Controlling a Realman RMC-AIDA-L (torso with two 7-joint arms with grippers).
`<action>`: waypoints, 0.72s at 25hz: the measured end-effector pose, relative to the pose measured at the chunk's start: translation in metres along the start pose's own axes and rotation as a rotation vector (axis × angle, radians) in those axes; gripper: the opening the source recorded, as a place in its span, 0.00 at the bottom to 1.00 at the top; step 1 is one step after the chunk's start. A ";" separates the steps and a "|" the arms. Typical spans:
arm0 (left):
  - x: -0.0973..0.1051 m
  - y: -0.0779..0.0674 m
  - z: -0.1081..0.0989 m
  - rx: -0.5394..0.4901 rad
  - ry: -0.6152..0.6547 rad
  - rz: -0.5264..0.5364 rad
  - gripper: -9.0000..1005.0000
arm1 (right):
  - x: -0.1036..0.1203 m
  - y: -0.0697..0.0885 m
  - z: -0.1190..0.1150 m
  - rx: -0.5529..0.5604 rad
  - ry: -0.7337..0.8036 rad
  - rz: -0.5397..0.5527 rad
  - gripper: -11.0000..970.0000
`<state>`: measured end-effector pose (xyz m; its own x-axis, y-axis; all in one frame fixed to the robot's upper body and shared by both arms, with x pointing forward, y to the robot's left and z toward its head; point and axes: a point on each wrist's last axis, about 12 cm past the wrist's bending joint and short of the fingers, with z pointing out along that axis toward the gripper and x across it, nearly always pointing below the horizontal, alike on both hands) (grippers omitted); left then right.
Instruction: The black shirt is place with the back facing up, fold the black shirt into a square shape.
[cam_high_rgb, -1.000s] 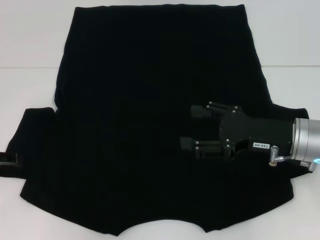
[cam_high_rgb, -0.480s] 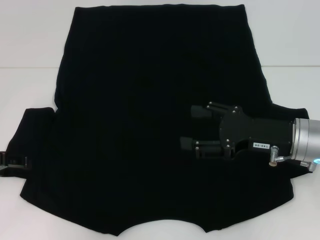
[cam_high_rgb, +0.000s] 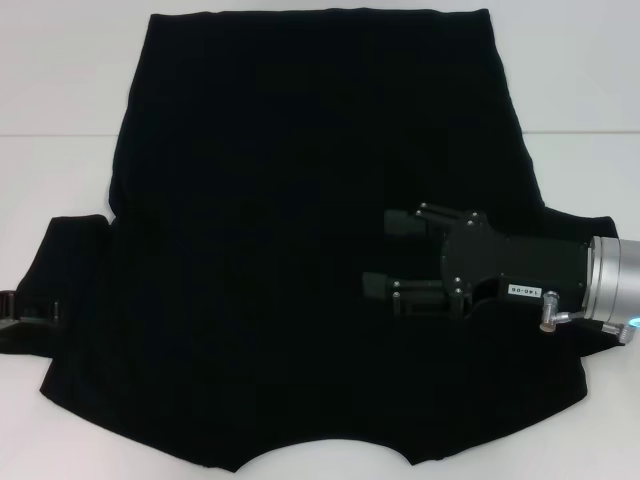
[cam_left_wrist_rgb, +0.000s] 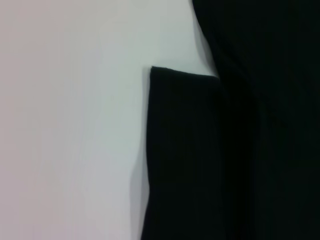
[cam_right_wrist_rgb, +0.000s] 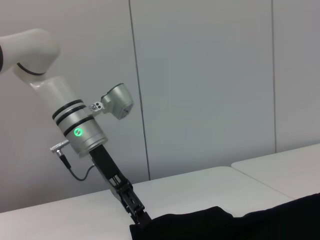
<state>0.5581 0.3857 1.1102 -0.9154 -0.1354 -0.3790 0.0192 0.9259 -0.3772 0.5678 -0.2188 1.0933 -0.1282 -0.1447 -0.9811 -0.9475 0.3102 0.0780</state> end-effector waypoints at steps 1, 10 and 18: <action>-0.001 0.001 -0.001 -0.003 -0.003 -0.001 0.88 | 0.000 0.000 0.000 0.001 0.000 0.001 0.94; 0.000 0.006 -0.005 -0.031 -0.011 -0.008 0.87 | 0.002 0.001 -0.002 0.007 0.000 0.003 0.94; 0.001 0.008 -0.004 -0.045 -0.007 -0.011 0.87 | 0.002 0.001 -0.002 0.006 -0.001 0.004 0.94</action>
<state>0.5552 0.3949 1.1103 -0.9126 -0.1482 -0.3810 -0.0092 0.9392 -0.3432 0.5658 -0.2204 1.0916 -0.1318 -0.1427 -0.9810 -0.9451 0.3166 0.0809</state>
